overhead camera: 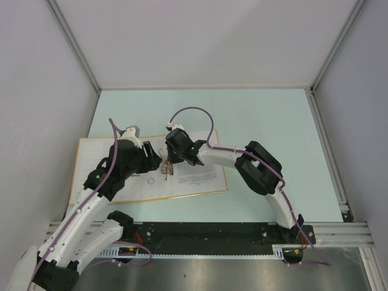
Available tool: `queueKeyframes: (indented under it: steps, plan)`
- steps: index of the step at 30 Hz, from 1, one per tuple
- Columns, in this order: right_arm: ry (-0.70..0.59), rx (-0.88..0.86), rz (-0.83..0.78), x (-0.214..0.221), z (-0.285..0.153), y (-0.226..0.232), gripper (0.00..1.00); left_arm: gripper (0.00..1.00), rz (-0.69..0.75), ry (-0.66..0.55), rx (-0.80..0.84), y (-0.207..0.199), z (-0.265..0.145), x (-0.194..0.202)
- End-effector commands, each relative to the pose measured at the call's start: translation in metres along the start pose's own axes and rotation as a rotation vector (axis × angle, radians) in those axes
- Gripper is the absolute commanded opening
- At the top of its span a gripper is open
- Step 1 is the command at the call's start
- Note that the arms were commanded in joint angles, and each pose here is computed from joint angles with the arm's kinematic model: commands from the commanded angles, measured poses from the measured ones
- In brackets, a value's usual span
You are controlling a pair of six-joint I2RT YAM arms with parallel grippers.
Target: Put the files into the folder
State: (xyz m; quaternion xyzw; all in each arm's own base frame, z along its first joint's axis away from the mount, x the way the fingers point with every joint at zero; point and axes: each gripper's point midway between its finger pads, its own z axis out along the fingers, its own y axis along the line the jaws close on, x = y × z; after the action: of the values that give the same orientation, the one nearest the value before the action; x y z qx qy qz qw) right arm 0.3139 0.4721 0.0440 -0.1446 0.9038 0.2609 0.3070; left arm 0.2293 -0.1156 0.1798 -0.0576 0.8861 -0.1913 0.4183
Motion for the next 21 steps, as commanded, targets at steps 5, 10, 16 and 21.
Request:
queueKeyframes:
  steps: [5, 10, 16, 21]
  plan:
    - [-0.006, 0.026, -0.026, 0.0, 0.01, 0.0, 0.12, 0.63, 0.0, -0.046, 0.04, -0.01, -0.007, -0.015]
    - [0.017, 0.065, -0.024, 0.011, 0.016, -0.011, 0.12, 0.64, 0.003, -0.044, 0.037, -0.009, -0.008, -0.015]
    - [0.062, 0.093, -0.011, 0.031, 0.024, -0.022, 0.11, 0.64, 0.01, -0.035, 0.044, -0.01, -0.007, -0.013]
    - [0.119, 0.128, 0.012, 0.056, 0.036, -0.036, 0.11, 0.67, 0.03, 0.03, 0.053, -0.01, 0.008, 0.0]
